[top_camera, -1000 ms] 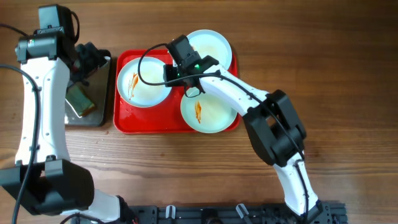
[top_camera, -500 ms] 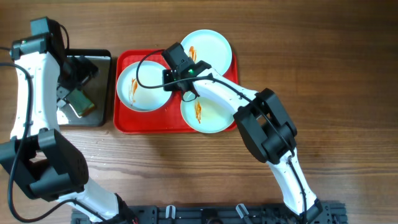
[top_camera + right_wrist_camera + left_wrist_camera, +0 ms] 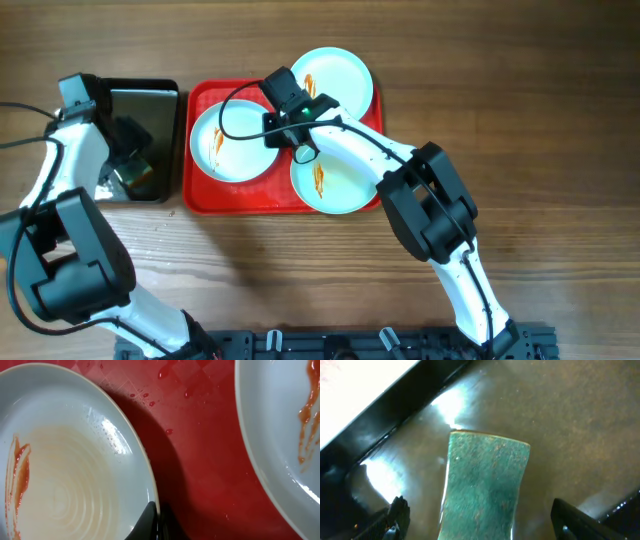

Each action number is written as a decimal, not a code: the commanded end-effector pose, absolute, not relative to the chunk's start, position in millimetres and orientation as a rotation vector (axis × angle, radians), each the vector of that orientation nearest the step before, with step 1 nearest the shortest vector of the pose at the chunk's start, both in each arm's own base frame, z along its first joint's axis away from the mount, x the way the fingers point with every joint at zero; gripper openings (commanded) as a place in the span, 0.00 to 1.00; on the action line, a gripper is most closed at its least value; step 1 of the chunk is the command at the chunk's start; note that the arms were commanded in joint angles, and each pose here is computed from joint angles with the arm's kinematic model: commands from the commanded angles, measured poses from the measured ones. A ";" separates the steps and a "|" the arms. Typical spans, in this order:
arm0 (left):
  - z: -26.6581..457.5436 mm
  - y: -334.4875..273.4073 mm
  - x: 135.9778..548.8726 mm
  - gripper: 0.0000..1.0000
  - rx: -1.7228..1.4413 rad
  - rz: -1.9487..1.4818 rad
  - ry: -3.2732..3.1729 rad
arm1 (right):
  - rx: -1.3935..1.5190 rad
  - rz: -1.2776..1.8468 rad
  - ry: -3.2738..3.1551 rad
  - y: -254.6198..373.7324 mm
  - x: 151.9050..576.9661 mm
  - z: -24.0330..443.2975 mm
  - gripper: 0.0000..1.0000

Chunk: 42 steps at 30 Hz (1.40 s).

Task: Clean dirty plates on tray and stack at the side

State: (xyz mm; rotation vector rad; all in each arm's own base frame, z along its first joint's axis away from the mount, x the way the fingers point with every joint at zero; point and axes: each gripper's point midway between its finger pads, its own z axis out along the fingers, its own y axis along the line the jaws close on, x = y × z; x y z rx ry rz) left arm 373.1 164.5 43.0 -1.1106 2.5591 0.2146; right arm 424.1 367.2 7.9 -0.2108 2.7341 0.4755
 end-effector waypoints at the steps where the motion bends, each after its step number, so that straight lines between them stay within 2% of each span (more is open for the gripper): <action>1: 17.3 163.3 365.6 0.81 -1.073 0.240 2.632 | -0.225 0.434 2.740 364.7 425.8 -5.1 0.05; 3: 2.4 163.3 365.6 0.72 -1.079 0.243 2.655 | -0.224 0.434 2.740 364.8 425.9 -5.1 0.04; 5: -7.1 163.2 365.3 0.46 -1.095 0.243 2.663 | -0.225 0.434 2.740 364.8 425.9 -5.1 0.05; 6: -9.8 162.9 365.1 0.40 -1.105 0.241 2.664 | -0.225 0.434 2.740 364.7 425.9 -4.9 0.05; 8: -10.1 162.9 364.9 0.35 -1.105 0.242 2.665 | -0.227 0.437 2.736 365.0 426.1 -2.1 0.05; 9: -10.1 162.9 364.9 0.26 -1.104 0.242 2.665 | -0.249 0.438 2.730 365.5 426.1 0.3 0.05; 10: -10.1 162.9 364.9 0.04 -1.104 0.242 2.666 | -0.258 0.444 2.727 366.4 425.8 2.1 0.05; 13: -9.6 158.7 366.6 0.04 -1.100 0.204 2.672 | -0.258 0.446 2.725 365.9 425.2 7.1 0.05; 16: 14.8 147.5 376.6 0.04 -1.051 0.091 2.688 | -0.255 0.443 2.731 365.2 424.3 6.4 0.04; 21: 81.2 106.7 404.7 0.04 -0.696 -0.165 2.672 | -0.250 0.458 2.729 367.1 424.6 7.1 0.05; 23: 88.1 84.3 410.8 0.04 -0.582 -0.231 2.676 | -0.252 0.468 2.730 368.3 424.1 7.3 0.05; 27: 87.7 31.9 426.9 0.04 -0.350 -0.236 2.694 | -0.252 0.469 2.730 368.4 424.0 7.3 0.04; 34: 52.4 -3.6 451.4 0.04 -0.206 -0.126 2.702 | -0.246 0.475 2.727 367.4 426.2 7.9 0.04; 37: 16.7 7.8 449.0 0.04 -0.269 -0.011 2.760 | -0.240 0.479 2.727 365.8 427.9 8.1 0.04; 42: -7.8 -17.1 423.9 0.04 -0.224 -0.096 2.881 | -0.216 0.494 2.715 367.5 431.2 10.1 0.04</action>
